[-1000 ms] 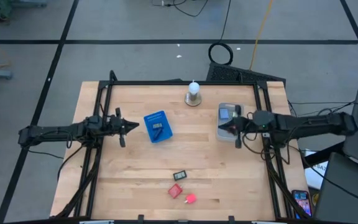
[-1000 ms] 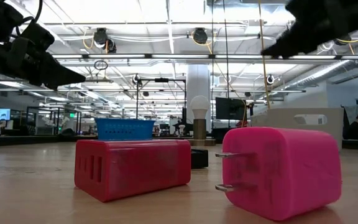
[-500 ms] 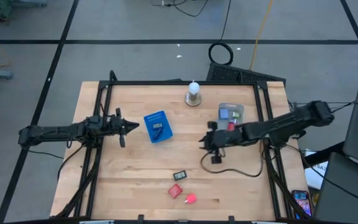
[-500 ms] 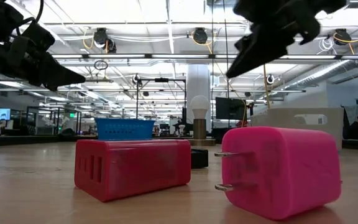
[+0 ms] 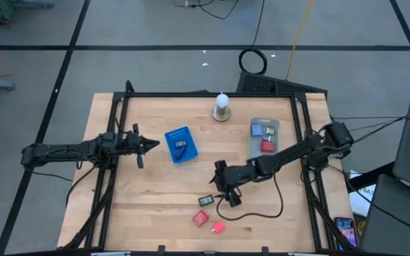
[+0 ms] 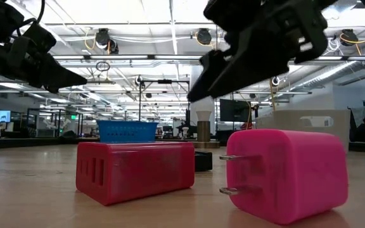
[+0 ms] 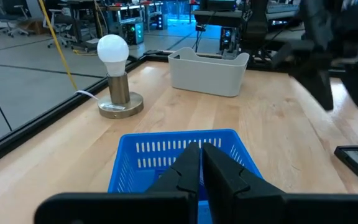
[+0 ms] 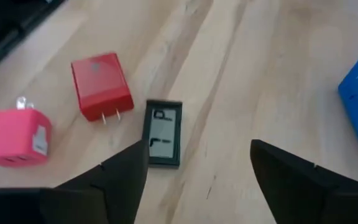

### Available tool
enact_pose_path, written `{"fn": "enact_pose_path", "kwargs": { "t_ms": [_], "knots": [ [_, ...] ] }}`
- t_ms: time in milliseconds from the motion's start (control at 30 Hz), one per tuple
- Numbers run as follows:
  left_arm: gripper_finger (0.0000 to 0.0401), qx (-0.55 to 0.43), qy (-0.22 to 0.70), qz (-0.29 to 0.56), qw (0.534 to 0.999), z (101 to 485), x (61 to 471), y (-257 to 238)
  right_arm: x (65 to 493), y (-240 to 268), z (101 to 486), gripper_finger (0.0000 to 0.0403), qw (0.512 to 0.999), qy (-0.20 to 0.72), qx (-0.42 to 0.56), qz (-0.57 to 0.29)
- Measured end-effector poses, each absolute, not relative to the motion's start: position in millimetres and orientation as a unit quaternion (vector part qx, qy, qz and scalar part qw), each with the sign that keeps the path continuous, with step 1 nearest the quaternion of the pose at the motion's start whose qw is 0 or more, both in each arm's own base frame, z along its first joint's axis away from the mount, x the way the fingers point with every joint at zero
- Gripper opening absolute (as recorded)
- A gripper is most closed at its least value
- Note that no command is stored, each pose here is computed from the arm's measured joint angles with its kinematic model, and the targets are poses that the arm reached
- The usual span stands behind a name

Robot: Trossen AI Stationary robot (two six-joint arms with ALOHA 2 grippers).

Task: Pick & Place Office items
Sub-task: Put the pink charger adapter into the gray bin

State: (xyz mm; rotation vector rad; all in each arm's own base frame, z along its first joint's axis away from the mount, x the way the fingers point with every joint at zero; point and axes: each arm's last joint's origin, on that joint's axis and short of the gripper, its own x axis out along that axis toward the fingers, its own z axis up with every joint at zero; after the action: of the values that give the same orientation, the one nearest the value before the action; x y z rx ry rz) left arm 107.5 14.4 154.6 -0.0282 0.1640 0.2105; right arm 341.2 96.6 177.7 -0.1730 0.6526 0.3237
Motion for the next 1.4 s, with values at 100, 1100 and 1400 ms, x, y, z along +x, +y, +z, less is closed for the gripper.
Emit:
{"fn": "enact_pose_path", "kwargs": {
  "t_ms": [100, 1100, 1400],
  "knots": [
    [0.0021, -0.016, 0.082, 0.105, 0.991, 154.5, 107.5, 14.4, 344.3, 97.4, 165.7, 0.0259, 0.926, 0.331, -0.085, 0.162],
    [0.0021, -0.086, 0.047, 0.180, 0.979, 157.6, 107.0, 18.5, 323.6, 190.1, 183.2, 0.0251, 0.916, 0.291, -0.063, 0.268],
    [0.0021, -0.091, 0.038, 0.143, 0.985, 159.4, 107.9, 16.5, 326.3, 206.3, 155.2, 0.0251, 0.918, 0.296, -0.067, 0.256]
  ]
}}
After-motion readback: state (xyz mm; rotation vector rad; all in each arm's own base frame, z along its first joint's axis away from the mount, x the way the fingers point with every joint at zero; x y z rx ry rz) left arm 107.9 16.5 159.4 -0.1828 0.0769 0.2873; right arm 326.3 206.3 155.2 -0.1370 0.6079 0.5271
